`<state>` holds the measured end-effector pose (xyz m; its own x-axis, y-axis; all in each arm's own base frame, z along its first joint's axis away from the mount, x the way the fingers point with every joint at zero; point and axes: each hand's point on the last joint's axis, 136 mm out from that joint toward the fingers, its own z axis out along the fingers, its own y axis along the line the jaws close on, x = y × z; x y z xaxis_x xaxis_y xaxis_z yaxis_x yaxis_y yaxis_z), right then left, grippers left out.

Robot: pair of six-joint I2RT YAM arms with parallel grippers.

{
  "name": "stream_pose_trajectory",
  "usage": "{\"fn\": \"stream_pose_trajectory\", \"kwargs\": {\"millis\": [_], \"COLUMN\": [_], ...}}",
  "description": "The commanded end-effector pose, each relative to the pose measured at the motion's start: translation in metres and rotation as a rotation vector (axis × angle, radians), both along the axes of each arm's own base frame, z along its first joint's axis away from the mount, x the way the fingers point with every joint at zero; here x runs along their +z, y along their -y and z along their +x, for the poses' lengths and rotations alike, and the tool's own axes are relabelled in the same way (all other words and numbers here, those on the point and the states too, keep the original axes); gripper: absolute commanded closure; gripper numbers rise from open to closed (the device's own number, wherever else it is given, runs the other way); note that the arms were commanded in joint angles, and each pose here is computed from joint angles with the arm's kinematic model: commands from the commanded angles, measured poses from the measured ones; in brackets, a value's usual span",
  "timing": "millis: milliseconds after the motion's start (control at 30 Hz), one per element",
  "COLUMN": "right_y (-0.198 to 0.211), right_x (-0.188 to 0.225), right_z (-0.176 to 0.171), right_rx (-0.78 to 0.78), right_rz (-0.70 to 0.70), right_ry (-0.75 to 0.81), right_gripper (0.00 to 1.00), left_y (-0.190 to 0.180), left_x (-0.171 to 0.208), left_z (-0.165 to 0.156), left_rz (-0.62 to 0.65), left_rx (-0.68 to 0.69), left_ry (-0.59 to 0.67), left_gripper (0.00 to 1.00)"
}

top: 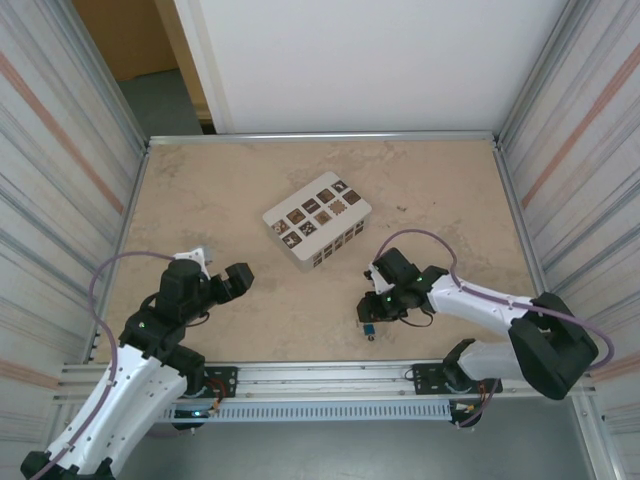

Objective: Unlock the padlock with the key

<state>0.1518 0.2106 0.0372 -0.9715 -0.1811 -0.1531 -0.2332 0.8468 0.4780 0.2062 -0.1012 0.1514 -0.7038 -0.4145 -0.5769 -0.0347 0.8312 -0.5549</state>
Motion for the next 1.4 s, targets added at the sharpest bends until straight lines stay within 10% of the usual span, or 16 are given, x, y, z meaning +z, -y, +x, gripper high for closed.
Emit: {"fn": "stream_pose_trajectory", "kwargs": {"millis": [0, 633, 933, 1367], "right_y": [0.008, 0.083, 0.126, 0.190], "right_x": [0.013, 0.116, 0.123, 0.109], "right_z": [0.008, 0.086, 0.116, 0.149], "right_rx": [-0.024, -0.262, -0.404, -0.535], "right_rz": [-0.008, 0.051, -0.007, -0.154], "right_ry": [0.056, 0.548, 0.685, 0.893], "right_gripper": [0.67, 0.41, 0.00, 0.01], "left_y": [-0.004, -0.040, -0.067, -0.100], "left_x": [0.006, 0.041, 0.047, 0.050], "left_z": [0.005, 0.041, 0.049, 0.058], "left_rz": [0.023, 0.248, 0.353, 0.601], "left_rx": [0.014, 0.126, 0.228, 0.311], "left_ry": [0.025, 0.143, 0.192, 0.288], "left_gripper": [0.06, 0.01, 0.01, 0.01]}}
